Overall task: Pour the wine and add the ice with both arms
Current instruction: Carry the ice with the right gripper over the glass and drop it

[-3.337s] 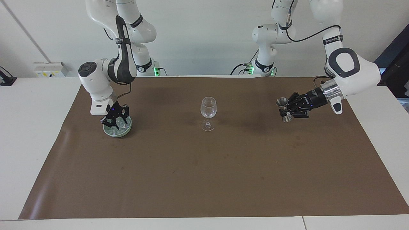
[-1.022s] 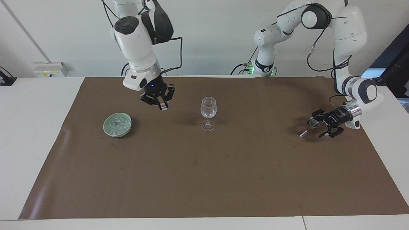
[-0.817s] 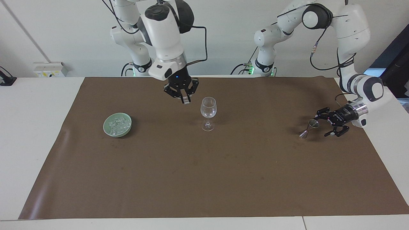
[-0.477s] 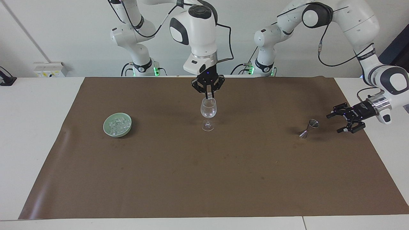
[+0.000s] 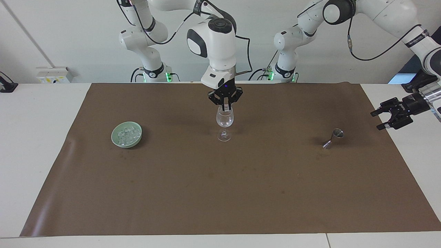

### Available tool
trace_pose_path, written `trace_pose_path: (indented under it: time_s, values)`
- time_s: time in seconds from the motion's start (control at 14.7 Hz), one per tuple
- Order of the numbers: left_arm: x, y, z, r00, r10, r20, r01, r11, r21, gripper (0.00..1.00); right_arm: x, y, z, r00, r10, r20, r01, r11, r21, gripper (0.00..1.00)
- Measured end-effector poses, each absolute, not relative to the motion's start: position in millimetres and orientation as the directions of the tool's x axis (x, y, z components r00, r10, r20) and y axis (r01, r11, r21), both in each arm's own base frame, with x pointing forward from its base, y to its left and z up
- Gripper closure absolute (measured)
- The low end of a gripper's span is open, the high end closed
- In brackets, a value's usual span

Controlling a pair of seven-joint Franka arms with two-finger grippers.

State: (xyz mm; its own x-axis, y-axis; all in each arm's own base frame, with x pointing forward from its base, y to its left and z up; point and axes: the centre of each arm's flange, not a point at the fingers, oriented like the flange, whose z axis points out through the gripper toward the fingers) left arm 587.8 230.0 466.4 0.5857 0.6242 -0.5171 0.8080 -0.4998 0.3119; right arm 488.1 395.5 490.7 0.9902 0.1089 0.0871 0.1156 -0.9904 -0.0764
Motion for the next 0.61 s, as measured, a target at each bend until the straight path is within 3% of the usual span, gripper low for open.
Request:
trace_pose_path:
  time_s: [0.2,0.41,0.61]
  values:
    - [593.0,172.0,494.3,0.756,0.516,-0.403,0.632,-0.735,0.246,0.0,487.6,395.8,490.3,0.99,0.108,0.086,0.115,-0.99,-0.076,0.74]
    - [598.4,103.6,525.0,0.9,0.33,-0.285,0.389,-0.903,0.184,0.0,487.5,394.6,491.3,0.992,0.1,0.079,0.106,-0.992,-0.071,0.44]
    - [599.4,72.6,541.8,0.958,0.208,-0.199,0.237,-0.962,0.133,0.0,491.4,389.3,503.4,0.993,0.092,0.08,0.097,-0.993,-0.06,0.15]
